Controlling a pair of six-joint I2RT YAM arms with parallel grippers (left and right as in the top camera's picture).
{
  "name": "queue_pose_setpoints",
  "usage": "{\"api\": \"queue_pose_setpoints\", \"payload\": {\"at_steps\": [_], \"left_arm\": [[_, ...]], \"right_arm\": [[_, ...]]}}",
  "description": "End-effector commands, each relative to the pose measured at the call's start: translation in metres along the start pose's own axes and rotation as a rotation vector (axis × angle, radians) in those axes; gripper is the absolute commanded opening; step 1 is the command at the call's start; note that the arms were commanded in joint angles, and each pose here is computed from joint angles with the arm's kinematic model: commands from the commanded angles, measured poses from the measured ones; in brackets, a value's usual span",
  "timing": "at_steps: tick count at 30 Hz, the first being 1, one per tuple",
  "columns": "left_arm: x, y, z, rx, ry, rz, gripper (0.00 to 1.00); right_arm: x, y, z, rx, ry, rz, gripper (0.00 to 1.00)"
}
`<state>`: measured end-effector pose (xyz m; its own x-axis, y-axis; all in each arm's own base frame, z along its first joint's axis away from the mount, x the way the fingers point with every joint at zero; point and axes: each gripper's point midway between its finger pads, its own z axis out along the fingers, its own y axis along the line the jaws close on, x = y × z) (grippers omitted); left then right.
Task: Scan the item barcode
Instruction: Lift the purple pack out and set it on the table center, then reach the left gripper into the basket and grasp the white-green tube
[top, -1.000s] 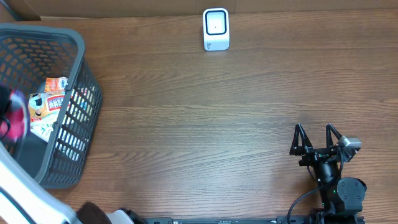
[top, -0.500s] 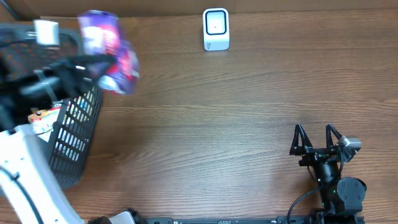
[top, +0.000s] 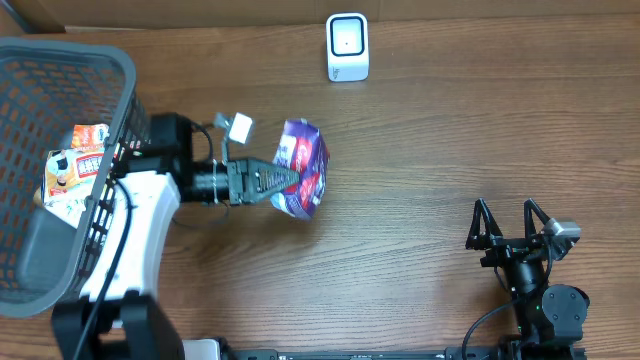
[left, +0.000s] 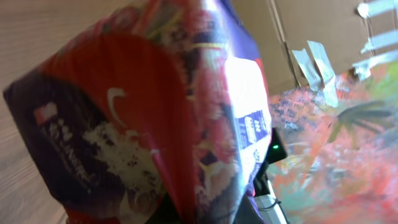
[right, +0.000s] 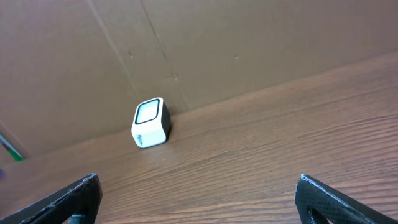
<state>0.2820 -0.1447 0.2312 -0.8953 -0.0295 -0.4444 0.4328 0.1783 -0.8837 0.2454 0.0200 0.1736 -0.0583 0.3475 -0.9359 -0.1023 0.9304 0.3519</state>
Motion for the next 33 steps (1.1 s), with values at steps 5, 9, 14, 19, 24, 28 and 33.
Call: {"api": "queue_pose_setpoints", "payload": {"at_steps": [5, 9, 14, 19, 24, 28, 33], "left_arm": [[0.033, 0.069, 0.012, 0.072, -0.008, -0.157, 0.04], [0.047, 0.100, 0.017, 0.043, 0.024, -0.236, 0.05], [0.066, 0.128, 0.019, -0.064, 0.100, -0.275, 0.74], [0.047, 0.122, 0.019, -0.073, 0.091, -0.327, 1.00], [0.010, 0.098, 0.027, -0.108, 0.109, -0.268, 1.00], [-0.047, 0.085, 0.005, -0.450, 0.072, -0.237, 1.00], [-0.126, -0.004, -0.043, -0.728, -0.080, -0.027, 1.00]], "right_arm": [[0.002, -0.001, 0.000, 0.004, -0.004, 0.000, 1.00], [0.002, -0.001, 0.000, 0.004, -0.004, 0.000, 1.00], [0.002, -0.001, 0.000, 0.004, -0.004, 0.000, 1.00], [0.002, -0.001, 0.000, 0.004, -0.004, 0.000, 1.00], [0.002, -0.001, 0.000, 0.004, -0.004, 0.000, 1.00], [0.002, -0.001, 0.000, 0.004, -0.004, 0.000, 1.00], [0.002, -0.001, 0.000, 0.004, -0.004, 0.000, 1.00]]}}
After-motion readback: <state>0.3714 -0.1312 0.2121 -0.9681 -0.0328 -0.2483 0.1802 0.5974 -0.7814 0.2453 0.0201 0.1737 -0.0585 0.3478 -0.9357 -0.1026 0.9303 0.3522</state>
